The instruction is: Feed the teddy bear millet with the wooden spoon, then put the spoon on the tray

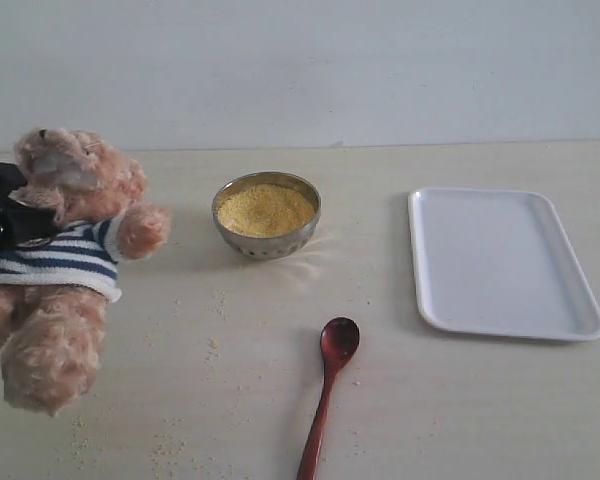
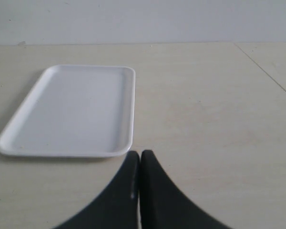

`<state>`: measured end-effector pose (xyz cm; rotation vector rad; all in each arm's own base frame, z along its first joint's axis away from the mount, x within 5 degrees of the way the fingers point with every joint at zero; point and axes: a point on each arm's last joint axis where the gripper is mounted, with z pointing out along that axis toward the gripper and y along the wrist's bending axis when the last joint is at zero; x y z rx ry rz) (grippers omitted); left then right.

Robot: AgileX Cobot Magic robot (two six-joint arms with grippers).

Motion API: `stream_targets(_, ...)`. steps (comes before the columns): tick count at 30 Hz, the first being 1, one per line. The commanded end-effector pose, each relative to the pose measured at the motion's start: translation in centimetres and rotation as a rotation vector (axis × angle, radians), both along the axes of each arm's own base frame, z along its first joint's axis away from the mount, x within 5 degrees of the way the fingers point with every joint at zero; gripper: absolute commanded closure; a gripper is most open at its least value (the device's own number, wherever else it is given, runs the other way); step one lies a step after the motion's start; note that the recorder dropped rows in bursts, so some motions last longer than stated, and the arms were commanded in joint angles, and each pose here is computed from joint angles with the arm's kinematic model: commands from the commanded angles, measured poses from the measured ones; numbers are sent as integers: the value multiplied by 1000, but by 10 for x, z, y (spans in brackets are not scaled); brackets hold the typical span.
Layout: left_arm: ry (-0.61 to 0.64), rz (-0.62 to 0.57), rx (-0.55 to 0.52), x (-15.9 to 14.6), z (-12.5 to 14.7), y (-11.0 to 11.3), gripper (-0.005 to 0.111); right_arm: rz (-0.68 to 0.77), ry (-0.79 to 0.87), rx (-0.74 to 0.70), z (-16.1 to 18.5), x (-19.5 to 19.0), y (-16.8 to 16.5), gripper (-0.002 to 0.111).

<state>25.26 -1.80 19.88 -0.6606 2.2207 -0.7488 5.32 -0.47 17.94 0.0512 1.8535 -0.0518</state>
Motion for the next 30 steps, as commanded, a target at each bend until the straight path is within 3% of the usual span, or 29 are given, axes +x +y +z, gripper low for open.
stream_targets(1, -35, -106, -182, -7, 11, -16, 102, 3, -10, -4, 1, 0, 0, 108)
stream_targets(3, -43, -112, -198, -5, 15, -17, 102, 3, -10, -4, 1, 0, 0, 108)
stream_targets(10, -46, 55, -49, 7, 18, 1, 102, 3, -10, -4, 1, 0, 0, 108)
stream_targets(13, -48, 49, -44, 7, 17, 1, 102, 4, -10, -6, 1, 0, 0, 108)
stream_targets(17, -74, 2, 13, 7, 18, 1, 102, 17, 5, -206, 2, -1, -4, 108)
stream_targets(19, -82, -14, 34, 7, 18, 1, 102, 18, 8, -221, 1, -1, -4, 108)
stream_targets(24, -74, -6, -31, 7, 20, -2, 102, 26, -41, -236, 6, 1, -3, 108)
stream_targets(26, -86, -29, -58, 8, 23, -5, 102, 24, -152, -59, 14, 2, 1, 108)
stream_targets(30, -95, -30, -58, 10, 25, -5, 102, -26, -367, 627, 32, 3, 4, 108)
